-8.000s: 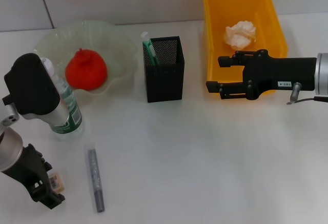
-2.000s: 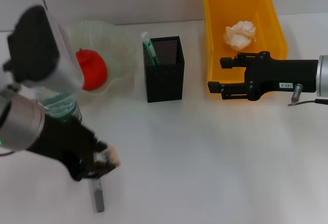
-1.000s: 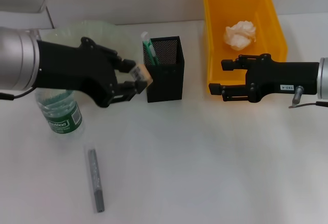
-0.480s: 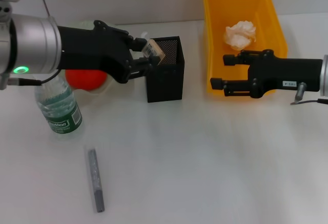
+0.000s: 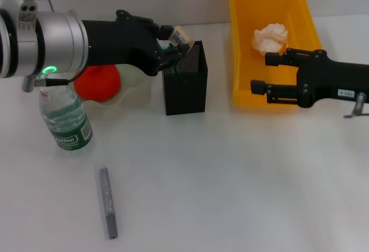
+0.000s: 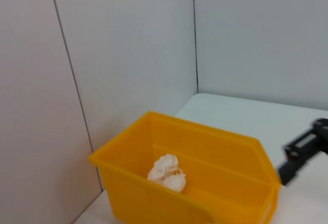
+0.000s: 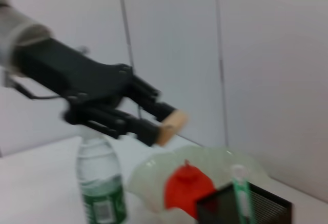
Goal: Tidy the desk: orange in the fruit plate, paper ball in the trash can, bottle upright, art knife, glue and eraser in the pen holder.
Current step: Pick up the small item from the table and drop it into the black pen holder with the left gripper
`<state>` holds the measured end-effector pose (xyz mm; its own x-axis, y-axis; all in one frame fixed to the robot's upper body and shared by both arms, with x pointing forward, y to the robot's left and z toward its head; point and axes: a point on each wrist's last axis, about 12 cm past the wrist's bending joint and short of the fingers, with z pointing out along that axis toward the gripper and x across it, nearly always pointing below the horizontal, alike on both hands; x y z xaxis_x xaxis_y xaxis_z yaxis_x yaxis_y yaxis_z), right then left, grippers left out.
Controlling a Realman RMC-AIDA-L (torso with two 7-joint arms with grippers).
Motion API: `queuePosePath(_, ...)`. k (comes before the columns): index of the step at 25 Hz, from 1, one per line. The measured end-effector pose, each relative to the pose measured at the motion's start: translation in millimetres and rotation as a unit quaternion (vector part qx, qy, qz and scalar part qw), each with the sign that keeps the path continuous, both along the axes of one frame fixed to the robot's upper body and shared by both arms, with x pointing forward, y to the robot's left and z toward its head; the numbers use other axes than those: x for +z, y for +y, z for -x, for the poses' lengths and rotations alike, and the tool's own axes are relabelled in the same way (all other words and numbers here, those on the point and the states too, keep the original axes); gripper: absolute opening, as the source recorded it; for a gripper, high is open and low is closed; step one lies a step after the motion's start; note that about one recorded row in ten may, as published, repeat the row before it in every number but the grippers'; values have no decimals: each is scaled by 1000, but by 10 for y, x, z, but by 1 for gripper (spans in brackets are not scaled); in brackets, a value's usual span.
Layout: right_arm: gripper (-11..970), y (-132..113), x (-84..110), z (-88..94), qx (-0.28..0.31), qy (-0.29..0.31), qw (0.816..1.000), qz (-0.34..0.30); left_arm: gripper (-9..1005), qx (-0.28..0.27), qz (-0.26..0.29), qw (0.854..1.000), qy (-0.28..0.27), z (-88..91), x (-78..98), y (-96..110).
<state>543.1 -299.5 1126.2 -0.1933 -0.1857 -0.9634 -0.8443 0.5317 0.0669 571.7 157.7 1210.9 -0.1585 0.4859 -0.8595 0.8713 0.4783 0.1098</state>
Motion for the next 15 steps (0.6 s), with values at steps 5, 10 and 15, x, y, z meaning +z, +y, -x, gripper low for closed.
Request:
queuePosePath(5,766,-74,27,307,37,-25,998,-44,390,4,19,1000,-7,-38,-89,-5)
queuePosePath(10,766,-142,9,538,55,-28,996,-68,390,9,34,999,-11,-50,-182,4)
queuePosePath(15,766,-153,1,669,77,-25,994,-78,390,14,33,999,-9,-94,-267,1)
